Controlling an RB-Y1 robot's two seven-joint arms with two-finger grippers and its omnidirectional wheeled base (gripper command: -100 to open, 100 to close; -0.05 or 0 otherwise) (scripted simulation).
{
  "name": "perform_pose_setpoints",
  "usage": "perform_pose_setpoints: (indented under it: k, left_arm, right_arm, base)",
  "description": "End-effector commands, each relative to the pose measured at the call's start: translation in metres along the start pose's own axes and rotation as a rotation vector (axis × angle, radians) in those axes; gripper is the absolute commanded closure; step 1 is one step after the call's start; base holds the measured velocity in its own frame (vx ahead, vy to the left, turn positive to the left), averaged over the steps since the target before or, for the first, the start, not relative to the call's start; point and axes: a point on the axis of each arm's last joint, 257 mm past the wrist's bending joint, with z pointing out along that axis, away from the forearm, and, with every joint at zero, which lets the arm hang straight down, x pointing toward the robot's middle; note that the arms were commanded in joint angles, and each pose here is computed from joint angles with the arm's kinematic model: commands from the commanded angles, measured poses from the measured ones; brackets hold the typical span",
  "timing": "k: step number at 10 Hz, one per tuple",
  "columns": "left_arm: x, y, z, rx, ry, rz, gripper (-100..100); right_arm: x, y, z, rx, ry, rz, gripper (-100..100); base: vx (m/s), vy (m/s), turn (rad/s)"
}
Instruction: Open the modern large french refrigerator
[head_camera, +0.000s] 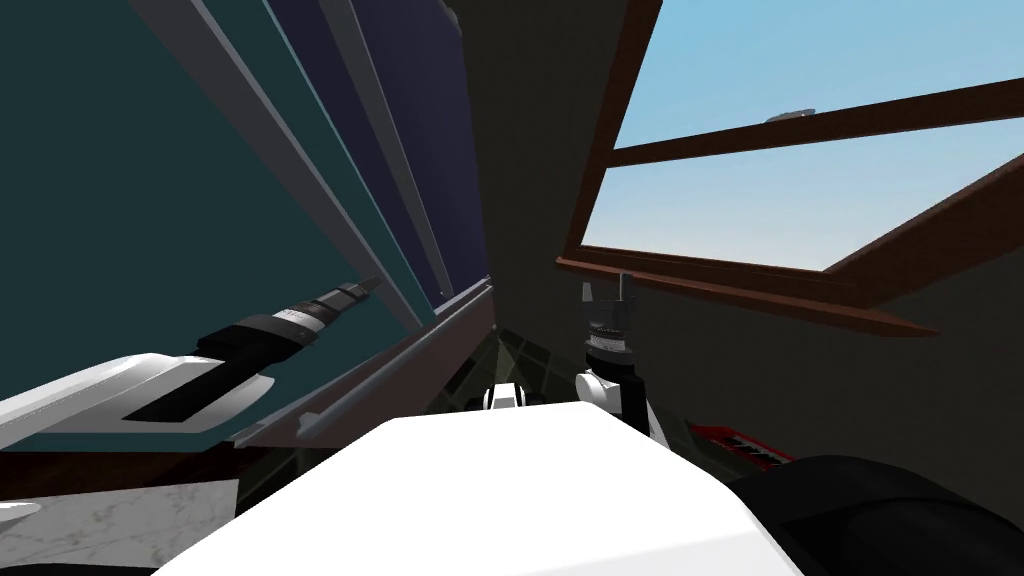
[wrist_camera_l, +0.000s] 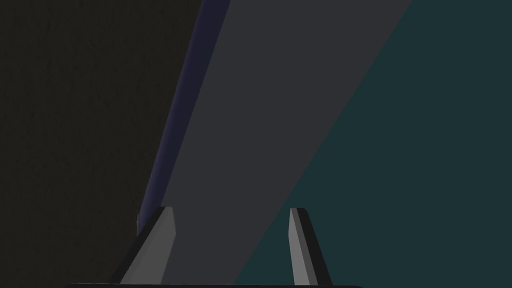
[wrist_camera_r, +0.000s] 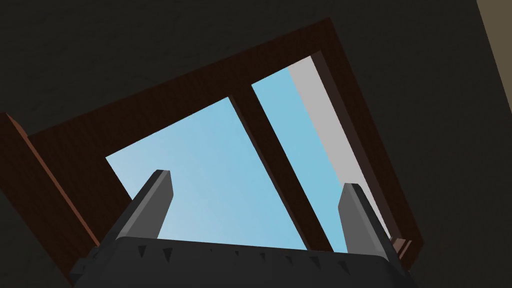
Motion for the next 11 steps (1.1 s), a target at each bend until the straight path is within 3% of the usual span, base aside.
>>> perform_pose_setpoints:
  k: [1,3,4,6,7,9,10,11]
  left_arm:
    - [-0.005,0.02,0.012,-0.02,-0.001,-0.006,100]
    - [-0.007,0.046,0.01,-0.069,-0.005,-0.005,100]
    - [-0.016,0.038,0.021,-0.034,-0.012,-0.003,100]
    - [-0.019,0.067,0.017,-0.089,-0.018,-0.003,100]
    - [-0.029,0.057,0.029,-0.051,-0.027,0.0,100]
    - [-0.033,0.087,0.024,-0.11,-0.034,-0.001,100]
    - [-0.041,0.081,0.034,-0.082,-0.037,0.003,100]
    - [-0.047,0.096,0.032,-0.111,-0.05,0.002,100]
  right_arm:
    - [0.0,0.0,0.0,0.0,0.0,0.0,0]
    - [0.0,0.0,0.0,0.0,0.0,0.0,0]
    - [0.0,0.0,0.0,0.0,0.0,0.0,0]
    - [0.0,0.0,0.0,0.0,0.0,0.0,0]
    - [0.0,0.0,0.0,0.0,0.0,0.0,0]
    - [0.0,0.0,0.0,0.0,0.0,0.0,0]
    - [0.0,0.0,0.0,0.0,0.0,0.0,0]
    - [0.0,0.0,0.0,0.0,0.0,0.0,0]
  base:
    - [-0.18,-0.059,-0.25]
    - [-0.18,-0.005,-0.167]
    - [-0.224,-0.029,-0.353]
    - [-0.17,-0.019,-0.123]
    - [-0.203,-0.063,-0.262]
    - [-0.172,-0.04,-0.143]
    - [-0.2,-0.02,-0.32]
    - [-0.222,-0.029,-0.302]
